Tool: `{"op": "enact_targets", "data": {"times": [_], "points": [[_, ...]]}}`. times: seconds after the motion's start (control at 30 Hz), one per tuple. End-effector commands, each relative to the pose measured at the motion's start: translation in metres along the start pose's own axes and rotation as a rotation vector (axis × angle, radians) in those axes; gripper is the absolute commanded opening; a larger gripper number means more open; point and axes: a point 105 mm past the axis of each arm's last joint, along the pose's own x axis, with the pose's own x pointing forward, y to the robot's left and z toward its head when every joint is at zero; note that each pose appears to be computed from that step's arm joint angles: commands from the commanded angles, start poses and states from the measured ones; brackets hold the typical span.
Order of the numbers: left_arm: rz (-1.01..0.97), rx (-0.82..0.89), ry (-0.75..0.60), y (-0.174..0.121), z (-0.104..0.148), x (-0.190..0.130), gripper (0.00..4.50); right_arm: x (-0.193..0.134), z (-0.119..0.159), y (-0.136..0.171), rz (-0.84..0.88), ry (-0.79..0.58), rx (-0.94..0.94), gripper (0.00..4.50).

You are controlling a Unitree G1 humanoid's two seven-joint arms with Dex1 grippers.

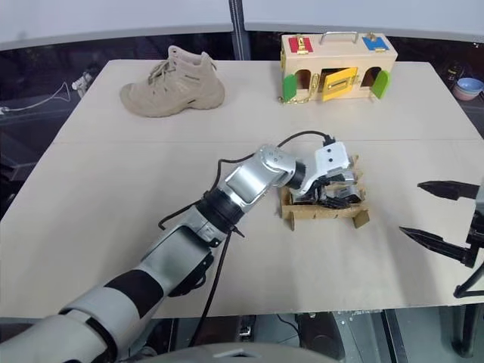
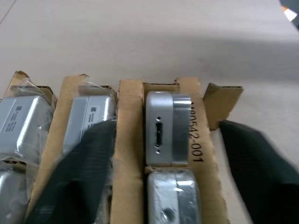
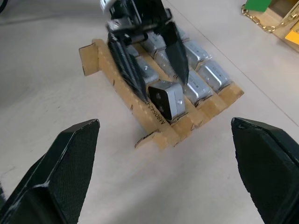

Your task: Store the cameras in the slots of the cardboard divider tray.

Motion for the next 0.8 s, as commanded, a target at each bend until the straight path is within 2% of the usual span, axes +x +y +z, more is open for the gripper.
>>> {"op": "enact_targets", "data": {"times": [0.03,0.07,0.13,0.17,0.37,0.57,0.8], "points": [[-0.014,0.060,-0.027,-0.002,0.014,0.005,2.22,-0.005,0.011,-0.001,-0.038,-0.020,-0.032,4.50],[-0.018,0.064,-0.029,-0.002,0.015,0.005,1.65,-0.005,0.011,0.000,-0.041,-0.020,-0.031,4.50],[-0.021,0.071,-0.030,-0.001,0.016,0.005,0.82,-0.005,0.012,0.000,-0.044,-0.019,-0.030,4.50],[-0.025,0.075,-0.030,-0.001,0.017,0.005,0.70,-0.005,0.012,-0.001,-0.047,-0.019,-0.030,4.50],[-0.071,0.100,-0.011,0.001,0.024,-0.001,0.70,-0.005,0.012,-0.001,-0.055,-0.018,-0.029,4.50],[-0.127,0.168,0.084,0.006,0.024,-0.004,0.70,-0.006,0.011,-0.001,-0.062,-0.020,-0.029,4.50],[-0.097,0.218,0.174,0.012,0.014,0.002,0.70,-0.008,0.009,0.004,-0.071,-0.022,-0.024,4.50]]}}
